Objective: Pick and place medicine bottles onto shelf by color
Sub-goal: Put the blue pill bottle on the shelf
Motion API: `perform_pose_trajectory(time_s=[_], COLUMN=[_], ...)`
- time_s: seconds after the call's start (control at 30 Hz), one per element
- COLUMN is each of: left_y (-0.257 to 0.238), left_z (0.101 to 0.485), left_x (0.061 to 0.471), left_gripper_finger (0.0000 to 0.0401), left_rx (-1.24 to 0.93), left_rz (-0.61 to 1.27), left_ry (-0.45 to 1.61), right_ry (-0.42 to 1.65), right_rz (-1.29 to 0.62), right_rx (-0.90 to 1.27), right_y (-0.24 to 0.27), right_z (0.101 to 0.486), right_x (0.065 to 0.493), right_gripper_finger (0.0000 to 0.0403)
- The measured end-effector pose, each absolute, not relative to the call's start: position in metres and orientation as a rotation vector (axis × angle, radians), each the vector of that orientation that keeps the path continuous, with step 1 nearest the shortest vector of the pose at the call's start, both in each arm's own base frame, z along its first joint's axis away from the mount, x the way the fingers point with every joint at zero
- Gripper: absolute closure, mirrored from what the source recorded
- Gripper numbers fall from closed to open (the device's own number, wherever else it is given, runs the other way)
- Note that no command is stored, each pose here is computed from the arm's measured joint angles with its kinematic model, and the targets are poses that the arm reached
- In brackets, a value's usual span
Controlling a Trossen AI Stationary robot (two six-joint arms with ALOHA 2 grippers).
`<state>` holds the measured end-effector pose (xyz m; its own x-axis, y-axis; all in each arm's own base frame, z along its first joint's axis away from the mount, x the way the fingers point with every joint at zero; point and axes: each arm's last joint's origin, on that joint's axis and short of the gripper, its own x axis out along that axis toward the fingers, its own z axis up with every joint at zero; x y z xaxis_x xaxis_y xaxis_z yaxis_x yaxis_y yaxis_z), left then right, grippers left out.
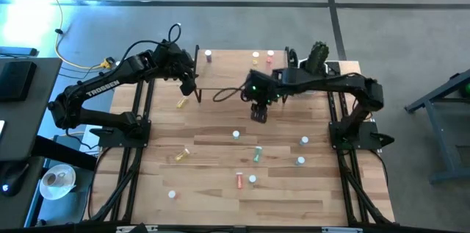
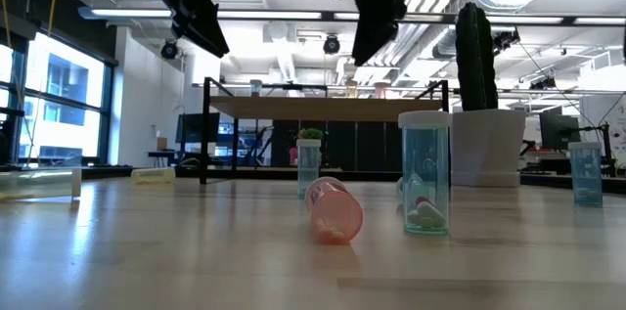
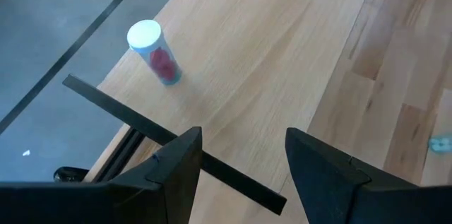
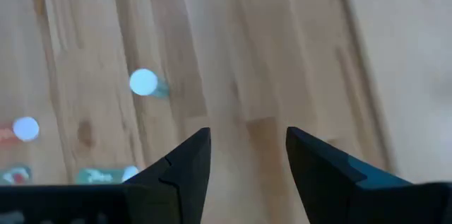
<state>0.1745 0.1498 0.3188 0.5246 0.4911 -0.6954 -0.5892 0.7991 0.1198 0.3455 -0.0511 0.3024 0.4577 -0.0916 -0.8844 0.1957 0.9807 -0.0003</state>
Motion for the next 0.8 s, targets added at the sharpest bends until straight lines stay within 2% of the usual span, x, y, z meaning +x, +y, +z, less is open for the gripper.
perform_pose_trajectory(time_s=[0.3, 0.8], left_y=[0.15, 0.15], left_z=[0.319, 0.319], left_x=[0.175, 0.175], left_gripper_finger=[0.0206, 0.0206], left_rx=[-0.137, -0.136], left_rz=[0.646, 0.647], left_ry=[0.785, 0.785], right_ry=[0.944, 0.746], right_rz=[-0.134, -0.045], right_rx=[0.166, 0.128], right_y=[-0.02, 0.013], right_z=[0.25, 0.182], right_x=[0.345, 0.334], right_gripper_finger=[0.0226, 0.0226])
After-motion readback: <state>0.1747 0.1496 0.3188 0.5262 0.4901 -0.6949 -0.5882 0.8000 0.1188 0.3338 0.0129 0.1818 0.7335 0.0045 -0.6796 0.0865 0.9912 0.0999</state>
